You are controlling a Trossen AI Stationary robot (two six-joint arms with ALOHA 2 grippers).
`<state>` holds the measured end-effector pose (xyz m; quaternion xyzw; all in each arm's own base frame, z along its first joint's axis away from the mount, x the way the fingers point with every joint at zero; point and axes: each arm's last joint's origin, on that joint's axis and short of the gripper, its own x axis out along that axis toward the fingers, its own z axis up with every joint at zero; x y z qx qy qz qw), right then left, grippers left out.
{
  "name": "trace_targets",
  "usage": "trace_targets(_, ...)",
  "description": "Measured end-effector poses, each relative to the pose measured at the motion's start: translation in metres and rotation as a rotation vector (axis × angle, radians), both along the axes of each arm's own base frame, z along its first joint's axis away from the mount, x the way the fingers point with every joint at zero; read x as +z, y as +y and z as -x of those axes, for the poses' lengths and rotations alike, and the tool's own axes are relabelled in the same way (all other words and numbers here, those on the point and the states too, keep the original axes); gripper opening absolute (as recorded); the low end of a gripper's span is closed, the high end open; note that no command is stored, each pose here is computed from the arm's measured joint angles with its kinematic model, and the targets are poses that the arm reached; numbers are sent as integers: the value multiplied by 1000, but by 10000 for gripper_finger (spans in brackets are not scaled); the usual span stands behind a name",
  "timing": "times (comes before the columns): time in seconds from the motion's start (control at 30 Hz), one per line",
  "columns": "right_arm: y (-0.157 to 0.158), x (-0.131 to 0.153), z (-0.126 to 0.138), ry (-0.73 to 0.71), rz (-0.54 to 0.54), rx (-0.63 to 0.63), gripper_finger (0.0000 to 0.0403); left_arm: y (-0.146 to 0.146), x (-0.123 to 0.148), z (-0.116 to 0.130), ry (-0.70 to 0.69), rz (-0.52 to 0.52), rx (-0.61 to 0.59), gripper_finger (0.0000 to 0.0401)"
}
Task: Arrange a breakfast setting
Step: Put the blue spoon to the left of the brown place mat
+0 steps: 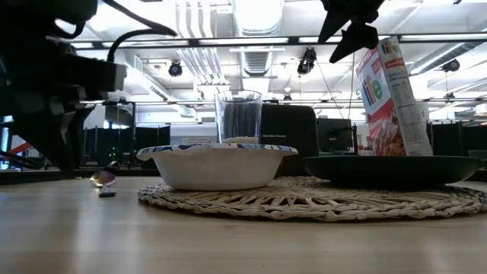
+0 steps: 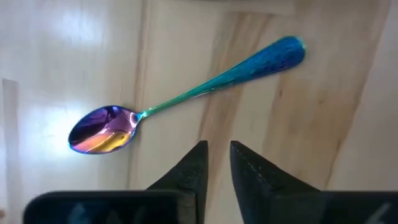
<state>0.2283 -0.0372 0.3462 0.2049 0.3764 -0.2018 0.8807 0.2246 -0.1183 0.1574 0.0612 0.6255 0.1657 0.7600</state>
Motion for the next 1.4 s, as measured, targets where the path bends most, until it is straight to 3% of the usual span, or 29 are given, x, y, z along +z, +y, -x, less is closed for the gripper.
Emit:
trace_targets(0.37,0,0,0,0,0,0,325,48,-15,27,-101,73,102,4)
trace_targets(0.7,0,0,0,-1,0,0,325,85,-22,46,-148,85,249,0)
trace_targets(0.87,0,0,0,-1,0,0,325,98,-26,42,-159,78,277,0)
trace_targets(1.4,0,0,0,-4,1,0,325,99,-25,10,-249,154,185,0)
